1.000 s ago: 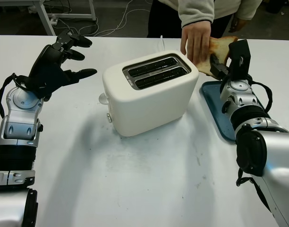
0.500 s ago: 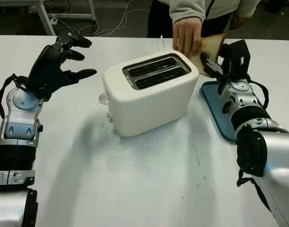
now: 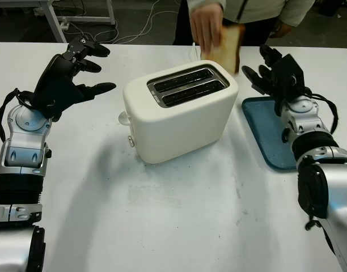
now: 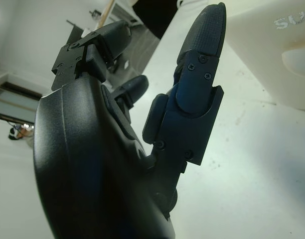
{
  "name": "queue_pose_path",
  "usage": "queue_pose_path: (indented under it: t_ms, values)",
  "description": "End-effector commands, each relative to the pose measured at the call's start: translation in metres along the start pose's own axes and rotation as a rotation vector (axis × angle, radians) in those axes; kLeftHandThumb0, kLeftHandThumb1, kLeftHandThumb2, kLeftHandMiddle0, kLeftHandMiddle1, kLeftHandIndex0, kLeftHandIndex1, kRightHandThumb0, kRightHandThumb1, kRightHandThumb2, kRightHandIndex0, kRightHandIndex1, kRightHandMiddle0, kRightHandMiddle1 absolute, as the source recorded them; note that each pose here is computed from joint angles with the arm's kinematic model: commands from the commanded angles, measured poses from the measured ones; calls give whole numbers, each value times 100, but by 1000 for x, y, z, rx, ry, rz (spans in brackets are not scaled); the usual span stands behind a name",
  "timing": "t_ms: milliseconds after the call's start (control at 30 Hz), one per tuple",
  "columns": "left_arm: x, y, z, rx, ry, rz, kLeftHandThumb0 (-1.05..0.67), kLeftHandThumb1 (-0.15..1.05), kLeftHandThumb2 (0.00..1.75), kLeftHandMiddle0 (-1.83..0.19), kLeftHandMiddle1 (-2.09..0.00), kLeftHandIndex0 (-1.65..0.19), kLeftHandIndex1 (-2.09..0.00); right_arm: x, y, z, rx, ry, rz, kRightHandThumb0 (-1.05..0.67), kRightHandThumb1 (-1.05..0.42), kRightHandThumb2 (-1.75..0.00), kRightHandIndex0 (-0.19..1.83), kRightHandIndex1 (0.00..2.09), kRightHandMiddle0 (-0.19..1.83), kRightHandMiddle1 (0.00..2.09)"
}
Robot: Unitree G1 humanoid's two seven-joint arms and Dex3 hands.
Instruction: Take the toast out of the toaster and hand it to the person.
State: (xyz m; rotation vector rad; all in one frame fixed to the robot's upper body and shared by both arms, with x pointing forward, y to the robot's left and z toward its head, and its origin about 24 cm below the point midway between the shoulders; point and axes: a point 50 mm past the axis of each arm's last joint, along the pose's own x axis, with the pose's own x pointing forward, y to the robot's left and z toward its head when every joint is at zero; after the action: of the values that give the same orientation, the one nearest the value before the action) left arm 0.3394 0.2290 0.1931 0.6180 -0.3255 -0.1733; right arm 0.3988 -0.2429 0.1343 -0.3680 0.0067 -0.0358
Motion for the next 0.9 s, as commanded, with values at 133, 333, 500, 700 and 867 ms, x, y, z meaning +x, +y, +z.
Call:
queue_pose_path:
  t_ms: [133,333,500,700,867]
  values:
    - [-6,4,-2,-10,15,21,-75,86,1,0,-123,0,-109,-14,-9,-12,8,-91,-59,-86,-92,-18,0,0,0,0]
    - [-15,2,2,-29,20,52,-71,86,0,0,-118,0,-105,-39,-2,-19,62,-232,-93,-77,-92,-56,0,0,0,0]
    - [-40,-6,3,-101,-22,183,-73,88,2,0,-107,0,-94,-82,16,-20,106,-372,-70,-70,-92,-74,5,3,6,3]
    - [-77,-24,-3,-192,-49,344,-77,92,18,0,-93,0,-81,-131,52,-24,214,-430,-18,-76,-92,-73,9,5,11,5]
    - [-101,-45,-11,-259,-8,355,-78,92,28,0,-80,0,-67,-154,81,-34,285,-428,49,-74,-92,-74,7,4,10,3]
